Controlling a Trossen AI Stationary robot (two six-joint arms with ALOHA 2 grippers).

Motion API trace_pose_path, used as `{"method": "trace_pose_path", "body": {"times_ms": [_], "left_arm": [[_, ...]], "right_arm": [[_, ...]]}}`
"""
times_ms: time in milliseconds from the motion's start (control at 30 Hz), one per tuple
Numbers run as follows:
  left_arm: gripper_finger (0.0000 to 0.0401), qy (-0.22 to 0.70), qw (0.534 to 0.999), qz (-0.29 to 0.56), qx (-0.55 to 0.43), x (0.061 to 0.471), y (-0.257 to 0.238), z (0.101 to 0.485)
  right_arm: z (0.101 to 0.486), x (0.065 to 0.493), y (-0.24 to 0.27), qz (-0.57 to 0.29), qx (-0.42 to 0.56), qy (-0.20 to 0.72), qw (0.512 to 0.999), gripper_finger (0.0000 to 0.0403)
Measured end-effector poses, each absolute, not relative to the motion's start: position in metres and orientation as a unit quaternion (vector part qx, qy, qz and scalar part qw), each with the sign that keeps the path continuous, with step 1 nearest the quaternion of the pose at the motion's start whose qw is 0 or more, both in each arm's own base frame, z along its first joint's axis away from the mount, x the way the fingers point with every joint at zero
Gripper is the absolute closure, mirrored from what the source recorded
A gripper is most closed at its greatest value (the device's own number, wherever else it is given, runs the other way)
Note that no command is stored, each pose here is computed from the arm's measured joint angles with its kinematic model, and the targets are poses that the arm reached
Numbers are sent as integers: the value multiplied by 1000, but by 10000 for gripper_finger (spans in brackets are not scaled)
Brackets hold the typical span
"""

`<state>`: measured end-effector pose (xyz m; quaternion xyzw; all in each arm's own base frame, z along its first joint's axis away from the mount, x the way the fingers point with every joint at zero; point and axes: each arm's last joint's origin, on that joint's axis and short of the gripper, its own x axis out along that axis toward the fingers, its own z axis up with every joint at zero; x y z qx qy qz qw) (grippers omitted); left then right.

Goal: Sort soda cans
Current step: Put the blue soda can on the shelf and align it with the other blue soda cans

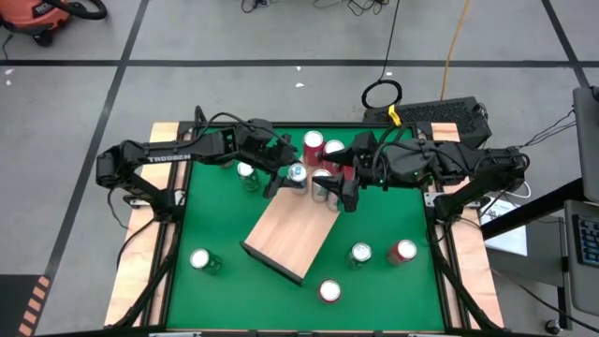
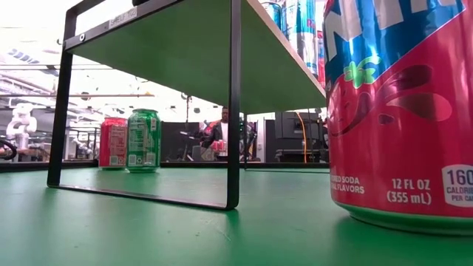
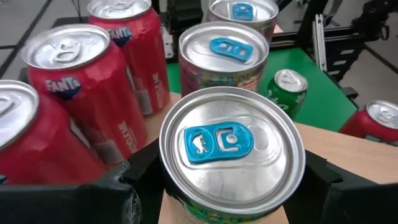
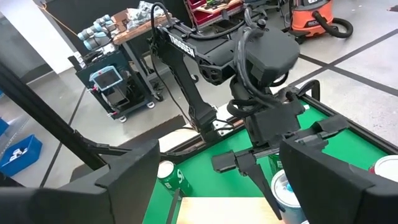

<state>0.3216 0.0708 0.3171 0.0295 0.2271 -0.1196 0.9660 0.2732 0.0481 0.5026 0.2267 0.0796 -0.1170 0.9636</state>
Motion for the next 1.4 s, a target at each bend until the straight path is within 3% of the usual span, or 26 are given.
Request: {"method": "trace_pose_path", "body": {"times_ms": [200,567,1167,1400], "left_arm": [[157,229,966,-118,18,322,71,317],[93,216,970,-111,27,324,72,319],[90,223,973,-46,40,291,67,348],[90,296,954,0,37,263,63,350]], "right_arm": [[503,273,48,-117,230,79,963,80],[503,273,48,-116,229,80,963,80],[503,273,48,-115,217,81,966,80],[503,273,48,-115,217,81,966,80]]}}
